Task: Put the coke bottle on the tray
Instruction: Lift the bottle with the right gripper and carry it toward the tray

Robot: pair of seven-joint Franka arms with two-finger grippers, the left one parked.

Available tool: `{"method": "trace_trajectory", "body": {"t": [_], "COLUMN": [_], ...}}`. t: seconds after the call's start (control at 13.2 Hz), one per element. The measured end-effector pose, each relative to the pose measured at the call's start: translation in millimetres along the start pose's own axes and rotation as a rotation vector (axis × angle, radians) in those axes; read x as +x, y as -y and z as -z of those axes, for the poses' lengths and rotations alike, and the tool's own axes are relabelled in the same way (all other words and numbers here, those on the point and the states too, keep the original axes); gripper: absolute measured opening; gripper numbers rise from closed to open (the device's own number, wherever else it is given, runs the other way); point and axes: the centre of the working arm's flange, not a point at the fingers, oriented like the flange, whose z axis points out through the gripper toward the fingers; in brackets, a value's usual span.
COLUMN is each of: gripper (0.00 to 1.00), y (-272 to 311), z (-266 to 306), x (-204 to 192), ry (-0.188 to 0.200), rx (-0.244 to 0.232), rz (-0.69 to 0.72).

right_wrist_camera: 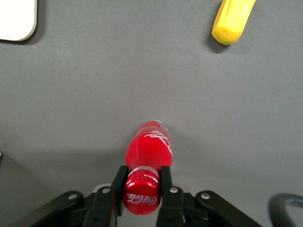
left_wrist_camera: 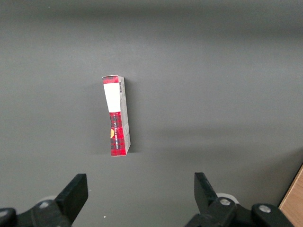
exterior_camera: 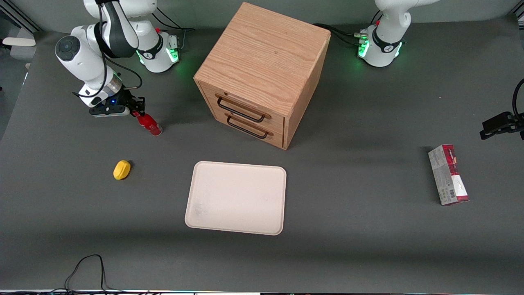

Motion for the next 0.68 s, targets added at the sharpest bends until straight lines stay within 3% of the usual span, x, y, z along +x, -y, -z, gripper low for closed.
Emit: {"method": "trace_trajectory", "body": {"t": [0.53,0.68], "gripper": [0.31,0.31], "y": [0,1], "z": [4,18], "x": [3,11], "ry": [0.001,0.026], "rx": [0.000,0.001], "rz": [0.000,0.000]}}
